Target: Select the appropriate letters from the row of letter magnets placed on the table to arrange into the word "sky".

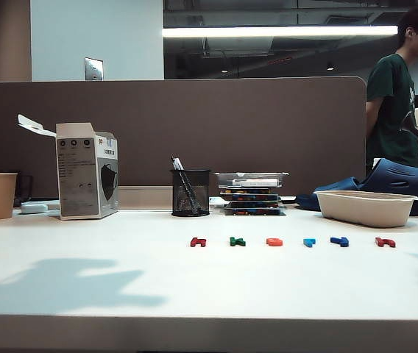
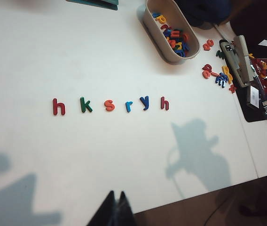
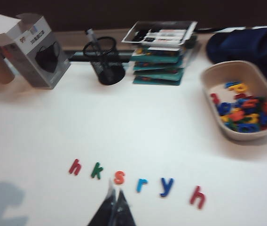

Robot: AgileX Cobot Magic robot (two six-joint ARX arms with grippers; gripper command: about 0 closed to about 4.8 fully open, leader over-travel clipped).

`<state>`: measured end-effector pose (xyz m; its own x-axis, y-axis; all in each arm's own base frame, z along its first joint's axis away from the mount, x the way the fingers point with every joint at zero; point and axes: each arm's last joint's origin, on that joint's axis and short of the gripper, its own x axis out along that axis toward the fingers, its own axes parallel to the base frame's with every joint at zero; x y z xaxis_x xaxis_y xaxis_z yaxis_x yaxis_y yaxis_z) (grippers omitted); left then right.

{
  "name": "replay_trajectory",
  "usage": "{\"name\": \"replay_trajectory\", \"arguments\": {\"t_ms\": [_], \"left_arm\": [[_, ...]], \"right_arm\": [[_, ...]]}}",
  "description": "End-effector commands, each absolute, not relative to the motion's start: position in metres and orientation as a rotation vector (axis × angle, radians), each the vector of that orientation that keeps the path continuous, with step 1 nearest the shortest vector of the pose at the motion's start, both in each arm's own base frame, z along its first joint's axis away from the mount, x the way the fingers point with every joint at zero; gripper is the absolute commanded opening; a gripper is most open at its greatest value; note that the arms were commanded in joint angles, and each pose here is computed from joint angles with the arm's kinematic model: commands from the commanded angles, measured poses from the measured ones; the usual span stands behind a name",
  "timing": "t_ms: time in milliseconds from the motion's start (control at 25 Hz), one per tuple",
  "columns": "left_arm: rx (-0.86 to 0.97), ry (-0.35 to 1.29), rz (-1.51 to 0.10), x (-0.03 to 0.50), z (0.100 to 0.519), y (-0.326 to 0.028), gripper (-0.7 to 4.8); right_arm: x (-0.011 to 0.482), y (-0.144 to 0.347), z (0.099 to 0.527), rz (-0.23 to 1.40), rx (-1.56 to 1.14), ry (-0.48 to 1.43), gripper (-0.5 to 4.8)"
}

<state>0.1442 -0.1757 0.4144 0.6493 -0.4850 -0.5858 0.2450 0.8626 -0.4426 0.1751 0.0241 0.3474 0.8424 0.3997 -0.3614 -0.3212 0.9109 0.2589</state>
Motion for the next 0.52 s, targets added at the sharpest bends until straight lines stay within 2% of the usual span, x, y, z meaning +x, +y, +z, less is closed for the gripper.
{"name": "replay_trajectory", "arguments": {"t_ms": [40,280,360,439,519], "left_arm": [[-0.35,0.745,-0.42,0.144,0.417,-0.175,-0.05],[-0.351,0.745,-0.42,0.144,0.417,-0.175,-0.05],[-0.35,0.745,-0.42,0.144,0.417,-0.175,-0.05],[-0.351,0.745,-0.42,0.144,0.417,-0.175,-0.05],[-0.35,0.745,-0.42,0.144,0.416,-0.175,-0.05]], "right_arm": [[0.207,0.043,0.351,0.419,0.19,0.541,-0.03],[0.266,0.099,0.337,0.425,0.089,0.755,0.08],[0.281,0.116,0.327,0.439,0.063,0.816,0.53],[0.304,0.141,0.309,0.44,0.036,0.907,1.21],[0.326,0.16,0.291,0.423,0.012,0.973,1.33]]}}
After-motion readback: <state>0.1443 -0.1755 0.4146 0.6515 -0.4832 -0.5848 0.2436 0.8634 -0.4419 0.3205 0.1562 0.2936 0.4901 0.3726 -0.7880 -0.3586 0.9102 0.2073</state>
